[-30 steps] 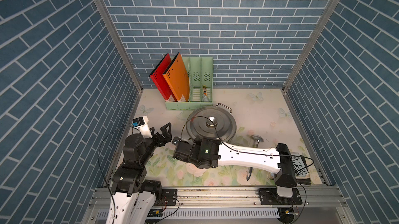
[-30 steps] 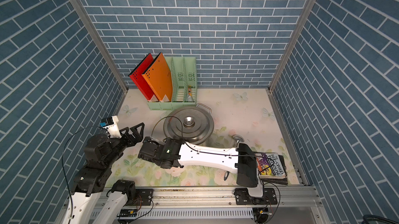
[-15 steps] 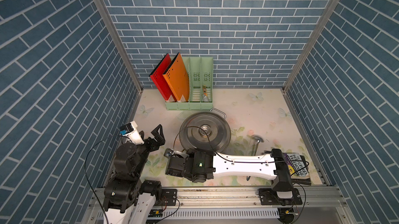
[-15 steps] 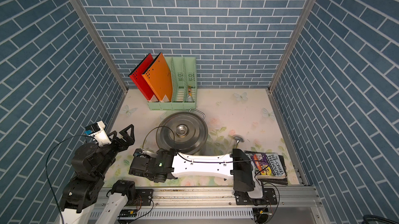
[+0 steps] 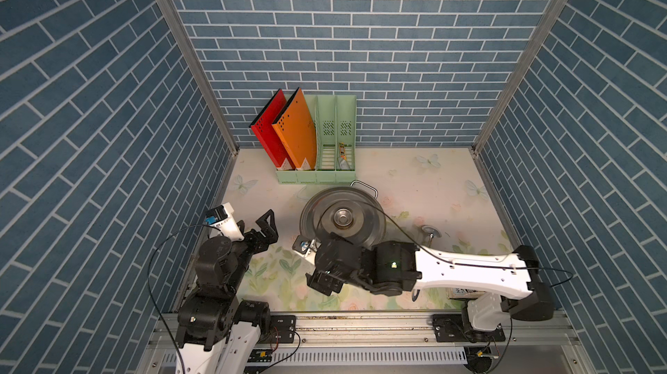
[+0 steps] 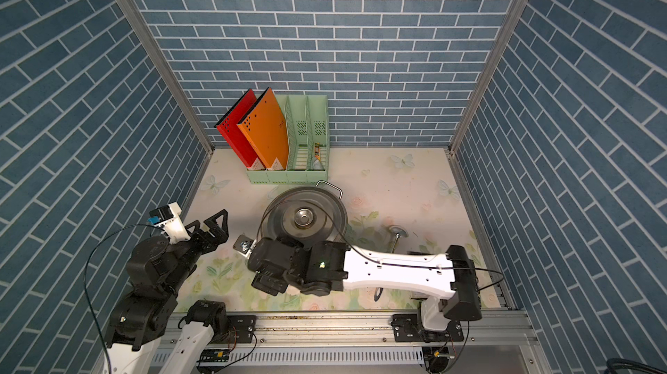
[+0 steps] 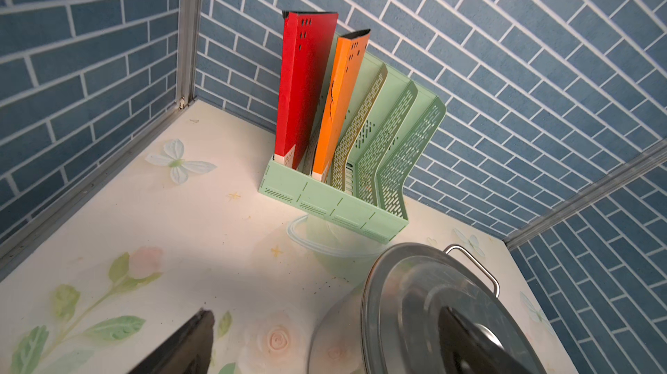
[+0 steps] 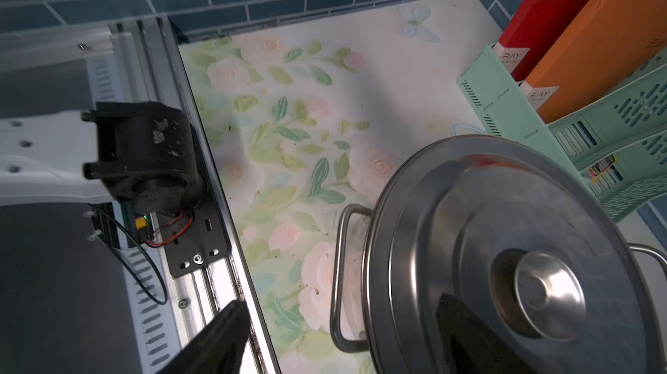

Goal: Stir the soup with a spoon
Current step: Pick up the lid from the pan, then place the lid at the center of the board.

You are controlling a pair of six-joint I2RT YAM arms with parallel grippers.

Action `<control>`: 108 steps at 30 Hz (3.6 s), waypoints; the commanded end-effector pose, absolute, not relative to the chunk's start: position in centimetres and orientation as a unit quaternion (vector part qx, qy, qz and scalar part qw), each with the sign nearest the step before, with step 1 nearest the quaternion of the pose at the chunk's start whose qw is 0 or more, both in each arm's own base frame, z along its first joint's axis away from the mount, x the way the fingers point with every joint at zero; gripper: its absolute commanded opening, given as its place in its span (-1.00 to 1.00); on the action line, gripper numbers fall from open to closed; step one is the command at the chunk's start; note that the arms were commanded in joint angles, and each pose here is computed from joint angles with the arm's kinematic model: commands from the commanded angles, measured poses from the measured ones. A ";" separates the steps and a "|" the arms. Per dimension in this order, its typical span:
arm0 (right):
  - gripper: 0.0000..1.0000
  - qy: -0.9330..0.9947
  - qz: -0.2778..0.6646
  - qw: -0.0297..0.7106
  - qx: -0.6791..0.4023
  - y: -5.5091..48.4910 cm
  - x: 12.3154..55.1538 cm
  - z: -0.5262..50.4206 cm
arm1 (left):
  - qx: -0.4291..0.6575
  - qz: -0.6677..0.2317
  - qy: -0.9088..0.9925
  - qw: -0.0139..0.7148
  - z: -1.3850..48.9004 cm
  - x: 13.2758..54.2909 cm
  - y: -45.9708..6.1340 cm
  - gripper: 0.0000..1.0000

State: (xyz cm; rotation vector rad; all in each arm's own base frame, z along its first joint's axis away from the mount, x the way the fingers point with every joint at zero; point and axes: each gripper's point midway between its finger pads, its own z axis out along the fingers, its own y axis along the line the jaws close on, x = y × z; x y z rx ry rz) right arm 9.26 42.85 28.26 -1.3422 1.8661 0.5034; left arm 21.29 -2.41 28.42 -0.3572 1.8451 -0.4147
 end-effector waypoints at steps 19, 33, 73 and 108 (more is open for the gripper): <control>0.99 0.825 0.157 0.223 -0.494 38.6 20.0 23.3 | -0.098 -0.225 0.806 0.539 25.5 22.3 -5.3 1.00; 0.89 0.831 0.132 0.218 -0.495 39.3 21.8 21.2 | -0.098 -0.226 0.801 0.546 25.8 22.1 -5.2 1.00; -0.23 0.822 0.148 0.278 -0.474 38.6 23.7 24.8 | -0.099 -0.226 0.796 0.553 26.2 21.8 -5.1 1.00; -0.22 0.910 0.006 0.414 0.003 0.3 47.0 21.0 | -0.099 -0.226 0.793 0.556 26.3 21.8 -5.0 1.00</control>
